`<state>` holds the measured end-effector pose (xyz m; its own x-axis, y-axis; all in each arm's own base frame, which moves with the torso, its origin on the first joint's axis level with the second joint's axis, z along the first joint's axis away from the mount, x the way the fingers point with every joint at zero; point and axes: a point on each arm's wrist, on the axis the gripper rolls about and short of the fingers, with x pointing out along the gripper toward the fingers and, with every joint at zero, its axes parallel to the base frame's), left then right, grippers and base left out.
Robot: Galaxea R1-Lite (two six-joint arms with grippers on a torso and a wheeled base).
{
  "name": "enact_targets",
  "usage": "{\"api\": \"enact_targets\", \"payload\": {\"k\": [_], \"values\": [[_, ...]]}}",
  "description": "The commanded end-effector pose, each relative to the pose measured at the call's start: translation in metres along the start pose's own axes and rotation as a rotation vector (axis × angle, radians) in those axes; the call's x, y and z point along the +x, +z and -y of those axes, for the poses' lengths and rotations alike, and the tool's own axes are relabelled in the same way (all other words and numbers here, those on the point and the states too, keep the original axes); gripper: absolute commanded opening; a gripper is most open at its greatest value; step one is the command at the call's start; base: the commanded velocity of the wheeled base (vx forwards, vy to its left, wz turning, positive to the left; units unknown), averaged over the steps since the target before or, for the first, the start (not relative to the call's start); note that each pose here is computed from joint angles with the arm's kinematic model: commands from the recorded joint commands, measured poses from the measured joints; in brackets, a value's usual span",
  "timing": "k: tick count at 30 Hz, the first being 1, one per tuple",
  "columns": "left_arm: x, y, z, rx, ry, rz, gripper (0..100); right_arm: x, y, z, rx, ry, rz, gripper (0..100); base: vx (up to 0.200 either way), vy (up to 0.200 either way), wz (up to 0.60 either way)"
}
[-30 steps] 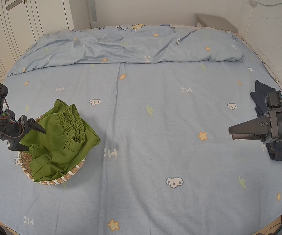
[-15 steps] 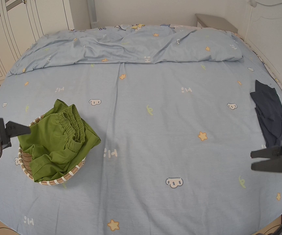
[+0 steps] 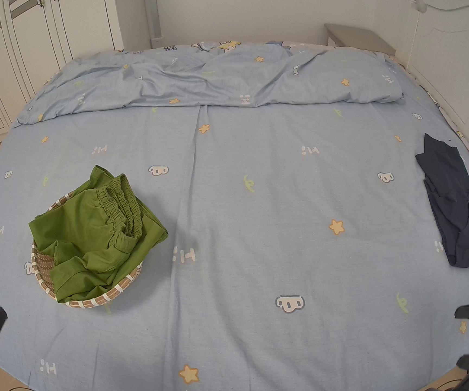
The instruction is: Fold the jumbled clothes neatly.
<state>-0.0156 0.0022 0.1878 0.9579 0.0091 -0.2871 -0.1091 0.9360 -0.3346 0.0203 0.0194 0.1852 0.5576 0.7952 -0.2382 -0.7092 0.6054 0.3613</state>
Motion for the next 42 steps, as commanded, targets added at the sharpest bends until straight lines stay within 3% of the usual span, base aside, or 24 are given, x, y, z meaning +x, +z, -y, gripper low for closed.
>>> {"api": "enact_targets", "payload": {"k": [1,3,5,8,13,14,17,19,23,27,31,36,39,42], "values": [[-0.015,-0.067,-0.025,0.017,0.009,0.151,100,-0.021,-0.053,-0.011,-0.062,0.01,0.119,100,0.0,0.0,0.0],[-0.012,-0.076,-0.028,0.035,0.006,0.159,100,-0.022,-0.061,-0.011,-0.072,0.003,0.132,100,0.0,0.0,0.0],[0.003,-0.094,-0.035,0.114,0.021,0.151,100,-0.025,-0.075,-0.011,-0.096,-0.02,0.169,100,0.0,0.0,0.0],[0.01,-0.093,-0.034,0.175,-0.023,0.221,100,-0.025,-0.089,-0.009,-0.125,-0.071,0.21,100,0.0,0.0,0.0],[0.019,-0.097,-0.033,0.36,-0.089,0.277,100,-0.013,-0.107,0.014,-0.146,-0.392,0.199,100,0.0,0.0,0.0],[0.021,-0.099,-0.033,0.37,-0.109,0.288,100,-0.012,-0.107,0.018,-0.183,-0.496,0.242,100,0.0,0.0,0.0],[0.022,-0.099,-0.033,0.357,-0.125,0.298,100,-0.012,-0.107,0.022,-0.198,-0.617,0.308,100,0.0,0.0,0.0],[0.022,-0.099,-0.033,0.347,-0.125,0.299,100,-0.013,-0.107,0.023,-0.176,-0.68,0.304,100,0.0,0.0,0.0],[0.022,-0.099,-0.033,0.315,-0.138,0.287,100,-0.013,-0.108,0.023,-0.137,-0.692,0.304,100,0.0,0.0,0.0],[0.023,-0.1,-0.033,0.411,-0.154,0.275,100,-0.014,-0.107,0.024,-0.072,-0.738,0.34,100,0.0,0.0,0.0],[0.023,-0.1,-0.033,0.387,-0.148,0.272,100,-0.014,-0.107,0.024,-0.075,-0.753,0.347,100,0.0,0.0,0.0],[0.023,-0.1,-0.034,0.341,-0.12,0.284,100,-0.012,-0.106,0.024,-0.037,-0.882,0.341,100,0.0,0.0,0.0],[0.023,-0.1,-0.034,0.336,-0.118,0.284,100,-0.013,-0.107,0.023,-0.05,-0.899,0.364,100,0.0,0.0,0.0],[0.023,-0.1,-0.034,0.336,-0.118,0.284,100,-0.017,-0.113,0.018,-0.112,-0.908,0.47,100,0.0,0.0,0.0]]}}
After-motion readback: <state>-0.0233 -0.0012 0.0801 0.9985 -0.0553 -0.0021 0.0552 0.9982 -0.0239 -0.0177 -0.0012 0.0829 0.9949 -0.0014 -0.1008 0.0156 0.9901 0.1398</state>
